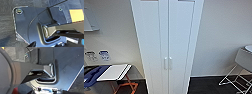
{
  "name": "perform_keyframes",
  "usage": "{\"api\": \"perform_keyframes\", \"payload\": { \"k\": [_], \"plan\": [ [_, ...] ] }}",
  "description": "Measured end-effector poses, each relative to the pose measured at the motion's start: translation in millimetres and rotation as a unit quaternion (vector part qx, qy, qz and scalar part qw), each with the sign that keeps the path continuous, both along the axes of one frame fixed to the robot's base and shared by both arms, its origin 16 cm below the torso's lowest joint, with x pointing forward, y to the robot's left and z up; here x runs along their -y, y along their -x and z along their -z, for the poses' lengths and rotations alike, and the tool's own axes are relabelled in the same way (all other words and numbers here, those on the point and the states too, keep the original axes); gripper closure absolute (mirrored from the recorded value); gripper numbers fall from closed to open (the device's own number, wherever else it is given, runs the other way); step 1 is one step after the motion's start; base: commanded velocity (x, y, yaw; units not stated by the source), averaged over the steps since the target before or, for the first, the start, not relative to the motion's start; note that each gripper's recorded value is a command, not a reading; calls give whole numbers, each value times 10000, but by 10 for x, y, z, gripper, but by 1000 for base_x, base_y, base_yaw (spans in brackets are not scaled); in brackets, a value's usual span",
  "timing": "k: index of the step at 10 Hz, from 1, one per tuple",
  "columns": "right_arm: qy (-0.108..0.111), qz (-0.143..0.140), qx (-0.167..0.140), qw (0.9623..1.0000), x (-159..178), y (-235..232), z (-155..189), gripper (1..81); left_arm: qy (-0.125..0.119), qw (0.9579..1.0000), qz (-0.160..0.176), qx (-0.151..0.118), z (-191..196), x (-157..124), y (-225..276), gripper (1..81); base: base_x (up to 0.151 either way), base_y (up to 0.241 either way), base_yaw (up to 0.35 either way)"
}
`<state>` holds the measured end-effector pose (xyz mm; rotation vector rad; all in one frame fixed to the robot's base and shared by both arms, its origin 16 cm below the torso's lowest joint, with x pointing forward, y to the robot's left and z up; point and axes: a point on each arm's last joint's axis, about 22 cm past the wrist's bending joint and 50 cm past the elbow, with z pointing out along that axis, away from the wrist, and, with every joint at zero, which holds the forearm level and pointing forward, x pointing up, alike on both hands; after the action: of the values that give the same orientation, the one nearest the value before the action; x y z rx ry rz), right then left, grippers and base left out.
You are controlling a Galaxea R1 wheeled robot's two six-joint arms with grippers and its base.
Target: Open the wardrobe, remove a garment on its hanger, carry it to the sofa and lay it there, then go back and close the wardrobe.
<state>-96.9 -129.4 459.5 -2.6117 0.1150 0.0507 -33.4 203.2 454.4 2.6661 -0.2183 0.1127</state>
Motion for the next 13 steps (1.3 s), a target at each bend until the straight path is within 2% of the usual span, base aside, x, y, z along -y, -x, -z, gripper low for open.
{"api": "perform_keyframes", "payload": {
  "k": [3,5,8,13],
  "plan": [
    [26,-2,-52,10000,34,112,-1,10,1,10000,7,-78,-8,2,131,10,77,0,0],
    [25,45,86,10000,35,-46,8,10,12,10000,-7,12,-2,14,-10,10,87,0,0],
    [13,-19,26,10000,19,91,-5,10,14,10000,-1,-34,-5,21,53,10,94,0,0],
    [15,-34,61,10000,25,50,-3,10,18,10000,-8,9,-3,23,-17,10,95,0,0]
  ]
}}
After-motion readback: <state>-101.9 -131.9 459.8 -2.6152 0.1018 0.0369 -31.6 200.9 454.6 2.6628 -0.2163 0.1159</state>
